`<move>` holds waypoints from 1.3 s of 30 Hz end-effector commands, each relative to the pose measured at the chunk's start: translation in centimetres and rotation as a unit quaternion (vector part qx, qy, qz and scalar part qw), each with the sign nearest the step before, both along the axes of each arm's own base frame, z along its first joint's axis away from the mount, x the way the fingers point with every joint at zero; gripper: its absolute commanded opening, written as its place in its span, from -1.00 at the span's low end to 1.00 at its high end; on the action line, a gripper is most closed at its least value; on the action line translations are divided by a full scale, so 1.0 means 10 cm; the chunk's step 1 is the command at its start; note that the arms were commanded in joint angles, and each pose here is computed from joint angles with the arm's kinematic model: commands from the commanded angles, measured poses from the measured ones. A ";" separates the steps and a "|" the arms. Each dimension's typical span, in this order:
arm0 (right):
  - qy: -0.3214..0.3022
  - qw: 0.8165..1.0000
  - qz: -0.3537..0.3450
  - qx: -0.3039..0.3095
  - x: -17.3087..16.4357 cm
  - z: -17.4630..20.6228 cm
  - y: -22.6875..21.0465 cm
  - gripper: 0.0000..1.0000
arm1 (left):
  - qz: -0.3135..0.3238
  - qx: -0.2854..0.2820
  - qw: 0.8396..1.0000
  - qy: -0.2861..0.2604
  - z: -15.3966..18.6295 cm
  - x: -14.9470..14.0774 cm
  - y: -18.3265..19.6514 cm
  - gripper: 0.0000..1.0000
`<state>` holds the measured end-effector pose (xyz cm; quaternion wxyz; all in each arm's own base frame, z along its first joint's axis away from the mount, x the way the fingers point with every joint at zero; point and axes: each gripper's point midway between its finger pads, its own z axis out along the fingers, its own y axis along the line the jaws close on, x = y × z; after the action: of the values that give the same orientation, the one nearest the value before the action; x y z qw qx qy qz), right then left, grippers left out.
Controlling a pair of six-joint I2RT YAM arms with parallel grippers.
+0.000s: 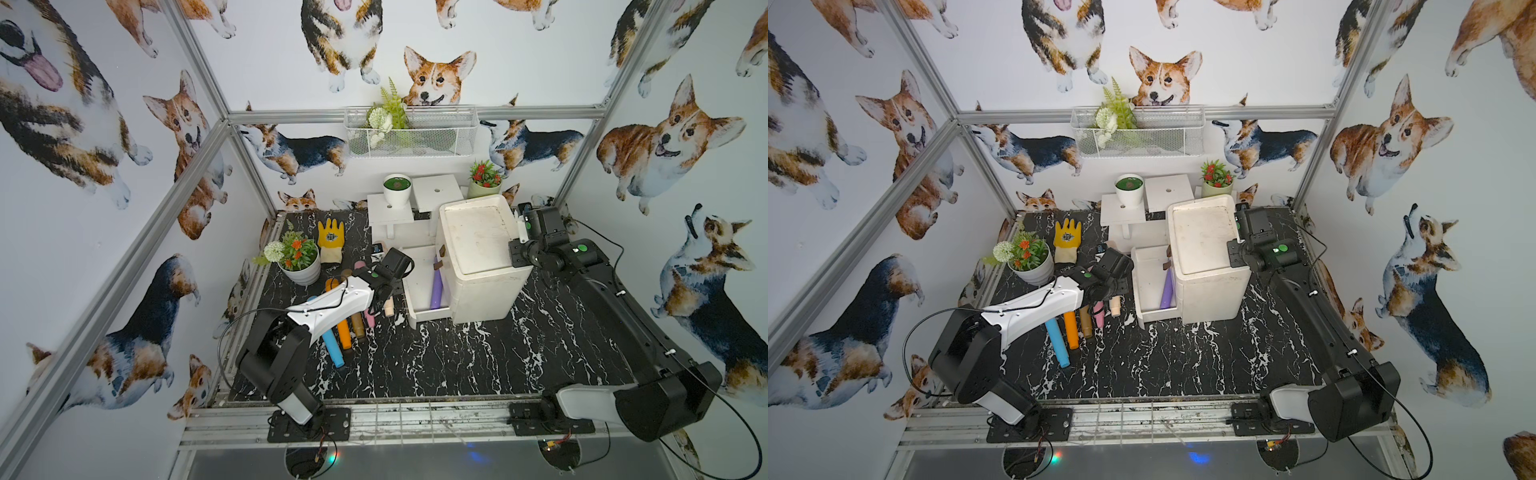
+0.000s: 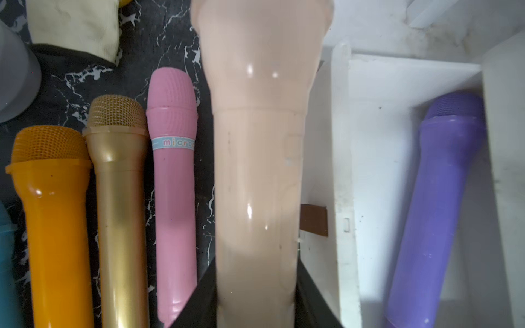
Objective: Take the microphone out of the drawer
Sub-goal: Place the microphone at the center of the board.
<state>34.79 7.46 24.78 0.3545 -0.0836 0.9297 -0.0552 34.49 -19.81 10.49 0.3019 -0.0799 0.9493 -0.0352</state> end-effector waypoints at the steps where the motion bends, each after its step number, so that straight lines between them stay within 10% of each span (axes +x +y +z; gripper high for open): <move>1: 0.171 0.984 0.041 -0.018 -0.57 -0.58 0.02 -0.48 | 0.006 -0.013 1.000 0.012 -0.11 0.01 -0.01 -0.36; 39: 0.164 0.985 0.041 -0.023 -0.59 -0.55 -0.01 -0.48 | 0.045 0.008 0.992 0.121 -0.81 -0.06 0.20 -0.08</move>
<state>34.71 7.46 24.87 0.3565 -0.0826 0.9290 -0.0545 34.03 -18.14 2.35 0.1907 -0.1209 0.9741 -0.0093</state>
